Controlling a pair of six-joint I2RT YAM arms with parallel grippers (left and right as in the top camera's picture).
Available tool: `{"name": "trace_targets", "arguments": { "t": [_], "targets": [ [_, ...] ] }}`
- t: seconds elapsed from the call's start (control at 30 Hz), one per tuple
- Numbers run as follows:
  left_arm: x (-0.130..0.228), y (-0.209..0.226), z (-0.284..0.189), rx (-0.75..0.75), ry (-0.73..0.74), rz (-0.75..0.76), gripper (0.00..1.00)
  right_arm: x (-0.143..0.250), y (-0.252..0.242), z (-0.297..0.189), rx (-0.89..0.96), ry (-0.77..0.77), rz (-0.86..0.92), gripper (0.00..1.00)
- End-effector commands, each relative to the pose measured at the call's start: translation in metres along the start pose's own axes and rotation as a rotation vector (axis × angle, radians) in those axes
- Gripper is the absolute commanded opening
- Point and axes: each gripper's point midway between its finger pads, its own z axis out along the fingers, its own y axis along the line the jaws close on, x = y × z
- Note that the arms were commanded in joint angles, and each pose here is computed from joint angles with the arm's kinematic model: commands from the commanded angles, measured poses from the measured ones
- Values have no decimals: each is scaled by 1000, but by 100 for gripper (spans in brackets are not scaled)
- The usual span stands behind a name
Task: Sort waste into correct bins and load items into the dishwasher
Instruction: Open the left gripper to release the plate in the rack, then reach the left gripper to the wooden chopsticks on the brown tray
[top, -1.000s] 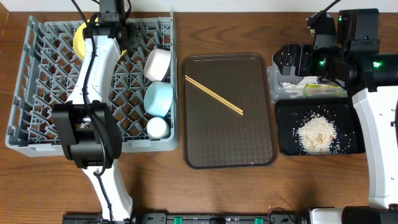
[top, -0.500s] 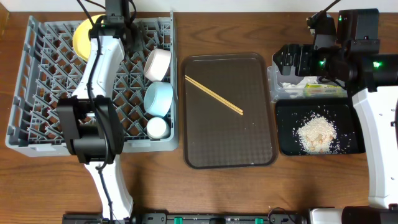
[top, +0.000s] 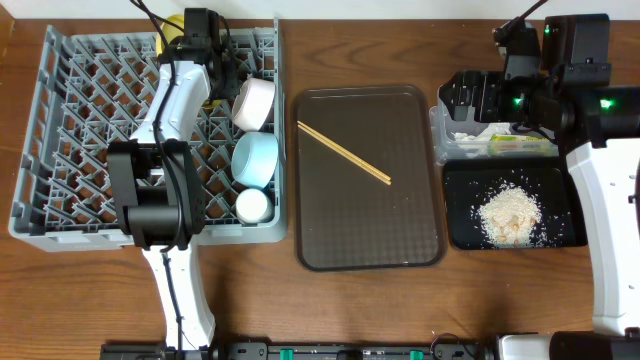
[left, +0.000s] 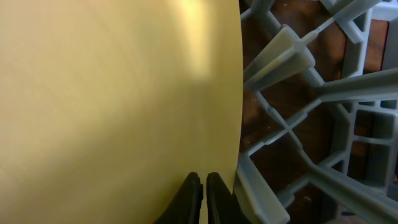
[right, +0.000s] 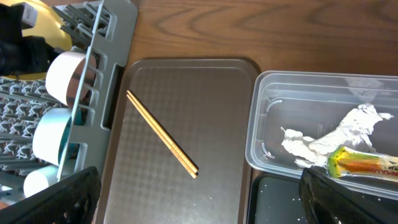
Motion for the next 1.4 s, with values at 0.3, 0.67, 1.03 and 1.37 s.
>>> {"name": "trace_targets", "arguments": {
  "t": [0.3, 0.67, 1.03, 1.37],
  "targets": [
    [-16, 3, -27, 6, -54, -15, 7, -2, 0, -1, 5, -6, -6, 99],
    [-60, -1, -133, 52, -268, -25, 8, -2, 0, -1, 5, -6, -6, 99],
    [-17, -75, -180, 172, -186, 59, 8, -2, 0, -1, 5, -6, -6, 99],
    [90, -165, -161, 191, 93, -205, 9, -2, 0, -1, 5, -6, -6, 99]
  ]
}}
